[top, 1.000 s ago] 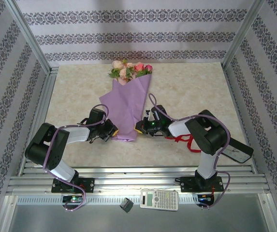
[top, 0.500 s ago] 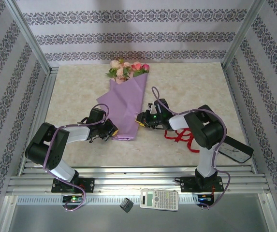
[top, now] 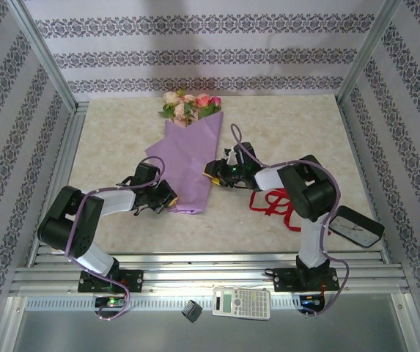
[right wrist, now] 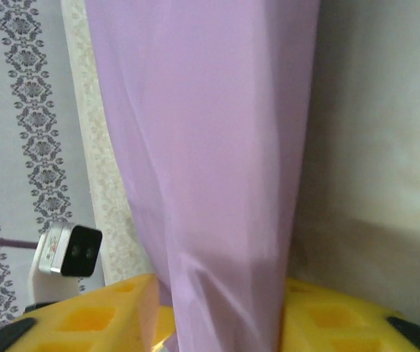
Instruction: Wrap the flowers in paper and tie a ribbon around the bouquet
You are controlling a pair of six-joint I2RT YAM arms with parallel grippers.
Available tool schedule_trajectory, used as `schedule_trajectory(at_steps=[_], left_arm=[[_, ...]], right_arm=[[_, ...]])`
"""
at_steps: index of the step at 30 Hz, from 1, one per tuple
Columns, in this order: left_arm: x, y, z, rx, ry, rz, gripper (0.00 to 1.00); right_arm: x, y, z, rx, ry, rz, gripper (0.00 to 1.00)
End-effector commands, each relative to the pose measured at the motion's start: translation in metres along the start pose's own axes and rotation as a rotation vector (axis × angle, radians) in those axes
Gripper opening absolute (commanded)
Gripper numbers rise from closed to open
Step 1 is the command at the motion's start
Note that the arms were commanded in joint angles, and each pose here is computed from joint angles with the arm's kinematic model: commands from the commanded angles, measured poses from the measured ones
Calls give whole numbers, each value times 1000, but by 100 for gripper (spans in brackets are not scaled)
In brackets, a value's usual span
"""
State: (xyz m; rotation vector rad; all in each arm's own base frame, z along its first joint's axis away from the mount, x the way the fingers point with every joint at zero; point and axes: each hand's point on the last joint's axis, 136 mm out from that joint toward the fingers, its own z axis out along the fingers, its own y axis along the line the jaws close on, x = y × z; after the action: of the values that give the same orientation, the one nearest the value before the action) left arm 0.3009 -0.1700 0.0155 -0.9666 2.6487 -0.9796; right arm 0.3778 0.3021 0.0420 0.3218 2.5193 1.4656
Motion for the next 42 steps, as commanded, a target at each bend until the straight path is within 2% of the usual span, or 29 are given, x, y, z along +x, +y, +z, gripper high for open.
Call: schedule_trajectory(at_steps=[1, 3, 5, 6, 7, 9, 10, 12, 16, 17, 19, 20, 21, 22, 25, 26, 28, 29, 31, 32, 34, 35, 36, 38, 40, 42], left_arm=[[7, 54, -4, -198, 17, -60, 0], [7, 54, -4, -202, 17, -55, 0], [7, 56, -5, -209, 15, -54, 0], [7, 56, -5, -209, 16, -52, 0], [7, 56, -5, -210, 17, -54, 0], [8, 57, -6, -209, 19, -49, 0], [8, 57, -6, -210, 19, -49, 0], [9, 58, -7, -214, 24, -46, 0], [9, 59, -7, -216, 32, -40, 0], [9, 58, -7, -216, 34, -37, 0], [9, 60, -7, -223, 39, -36, 0], [8, 60, -8, -223, 40, -34, 0], [8, 60, -8, -223, 42, -34, 0], [8, 59, -8, -222, 44, -33, 0], [7, 60, -8, -222, 48, -31, 0], [8, 59, -7, -219, 53, -30, 0], [7, 57, -7, -215, 57, -25, 0], [7, 57, -7, -215, 59, -23, 0], [8, 57, -6, -214, 66, -23, 0], [8, 57, -6, -213, 67, -25, 0], [8, 57, -5, -209, 74, -25, 0], [9, 56, -4, -207, 79, -26, 0], [9, 55, -4, -203, 83, -23, 0], [10, 54, -3, -197, 89, -23, 0], [10, 51, -2, -188, 98, -20, 0], [10, 50, -1, -185, 108, -21, 0]], right_arm=[[-11, -10, 7, 29, -14, 5, 28], [-14, -14, 7, 39, -25, 13, 10], [-17, -15, 4, 45, -45, 14, 0], [-19, -14, 2, 43, -51, 10, 0], [-20, -13, 1, 41, -54, 7, 5], [-24, -9, 0, 30, -60, 2, 29], [-27, -8, 1, 30, -61, 5, 38], [-33, -7, 4, 24, -67, 12, 42], [-49, -6, 12, 25, -85, 31, 41], [-53, -7, 13, 27, -93, 38, 34], [-60, -11, 14, 34, -113, 54, 12], [-64, -13, 12, 38, -127, 61, 4], [-68, -14, 11, 40, -138, 65, 3], [-71, -14, 11, 40, -147, 68, 5], [-82, -12, 11, 39, -167, 72, 35], [-86, -13, 13, 40, -171, 77, 39], [-94, -15, 16, 47, -182, 90, 39], [-100, -17, 17, 50, -193, 99, 33], [-109, -20, 17, 51, -215, 120, 6], [-115, -22, 16, 52, -230, 133, 0], [-124, -22, 15, 48, -248, 144, 0], [-128, -22, 15, 49, -253, 148, 4], [-133, -21, 15, 48, -258, 149, 19], [-140, -18, 18, 40, -262, 158, 31], [-149, -16, 22, 33, -266, 170, 32], [-158, -15, 24, 25, -284, 190, 24]])
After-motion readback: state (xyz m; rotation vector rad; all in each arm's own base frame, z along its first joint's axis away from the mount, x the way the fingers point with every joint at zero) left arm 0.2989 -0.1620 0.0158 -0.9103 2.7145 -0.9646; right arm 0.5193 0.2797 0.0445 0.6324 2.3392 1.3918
